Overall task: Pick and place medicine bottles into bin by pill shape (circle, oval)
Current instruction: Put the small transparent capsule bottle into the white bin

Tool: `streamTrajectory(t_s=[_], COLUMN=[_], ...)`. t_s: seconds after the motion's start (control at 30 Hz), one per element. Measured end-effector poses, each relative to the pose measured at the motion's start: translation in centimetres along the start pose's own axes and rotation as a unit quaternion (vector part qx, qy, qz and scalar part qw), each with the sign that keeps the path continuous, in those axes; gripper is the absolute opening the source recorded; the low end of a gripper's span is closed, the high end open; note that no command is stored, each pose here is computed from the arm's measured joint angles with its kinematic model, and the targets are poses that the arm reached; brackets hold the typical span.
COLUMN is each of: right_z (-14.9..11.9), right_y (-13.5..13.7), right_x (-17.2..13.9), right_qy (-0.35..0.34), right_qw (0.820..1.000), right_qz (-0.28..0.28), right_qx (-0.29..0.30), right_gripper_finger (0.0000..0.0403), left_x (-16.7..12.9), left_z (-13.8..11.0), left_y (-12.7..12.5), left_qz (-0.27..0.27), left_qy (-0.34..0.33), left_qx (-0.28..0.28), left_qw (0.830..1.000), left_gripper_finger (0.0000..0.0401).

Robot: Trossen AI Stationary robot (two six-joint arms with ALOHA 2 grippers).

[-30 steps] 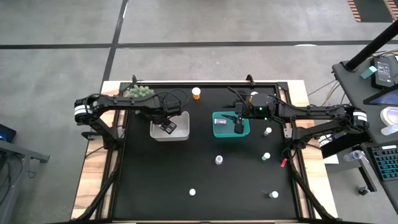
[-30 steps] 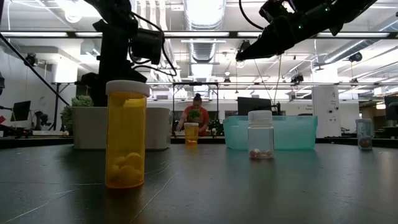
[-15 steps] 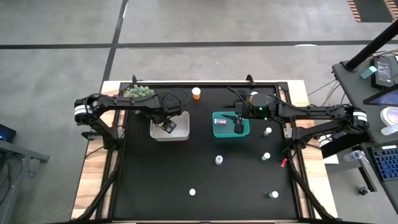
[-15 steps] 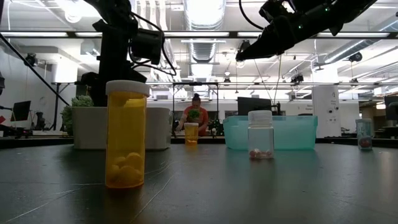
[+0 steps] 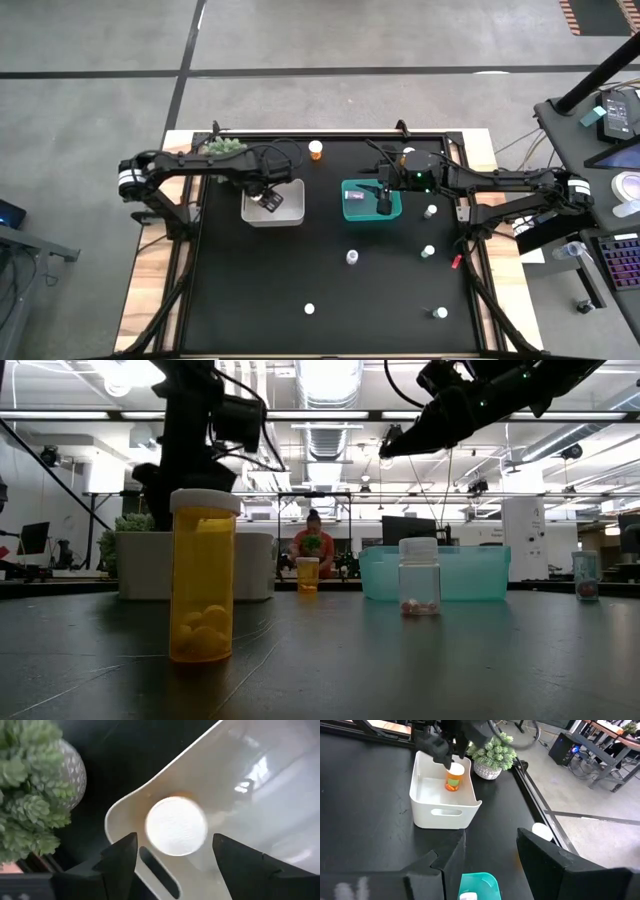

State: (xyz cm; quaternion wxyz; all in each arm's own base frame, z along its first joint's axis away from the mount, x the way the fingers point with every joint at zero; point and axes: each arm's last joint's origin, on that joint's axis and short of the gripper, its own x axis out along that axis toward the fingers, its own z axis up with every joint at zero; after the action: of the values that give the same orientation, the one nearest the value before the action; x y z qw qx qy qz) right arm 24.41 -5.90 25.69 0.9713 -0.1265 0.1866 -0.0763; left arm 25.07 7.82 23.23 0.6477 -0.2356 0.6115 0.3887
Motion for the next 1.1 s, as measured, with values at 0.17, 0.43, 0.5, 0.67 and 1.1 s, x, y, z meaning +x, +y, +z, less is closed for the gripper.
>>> streamTrajectory(t_s=[0.17,0.43,0.5,0.67,1.1], right_z=[0.0,0.0,0.0,0.4,4.3], right_y=[0.0,0.5,1.1,3.3,8.7], right_x=[0.0,0.0,0.0,-0.3,-3.0], right_qy=[0.002,0.003,0.011,0.055,0.114], right_qw=[1.0,0.998,0.997,0.992,0.97], right_qz=[-0.002,0.008,0.023,0.076,0.191], right_qx=[0.011,0.064,0.073,0.082,0.097], right_gripper_finger=[0.0171,0.0171,0.0171,0.0171,0.0171], left_x=[-2.3,-6.2,-7.2,-9.0,-9.7], left_z=[-0.3,-2.5,-3.3,-5.0,-7.1], left_y=[-1.1,-4.5,-5.6,-7.8,-11.3], left_qz=[-0.018,-0.125,-0.147,-0.187,-0.24], left_qy=[-0.079,-0.248,-0.284,-0.359,-0.46], left_qx=[0.039,0.193,0.236,0.315,0.368], left_qw=[0.996,0.941,0.918,0.859,0.772], left_gripper_finger=[0.0242,0.0242,0.0242,0.0242,0.0242])
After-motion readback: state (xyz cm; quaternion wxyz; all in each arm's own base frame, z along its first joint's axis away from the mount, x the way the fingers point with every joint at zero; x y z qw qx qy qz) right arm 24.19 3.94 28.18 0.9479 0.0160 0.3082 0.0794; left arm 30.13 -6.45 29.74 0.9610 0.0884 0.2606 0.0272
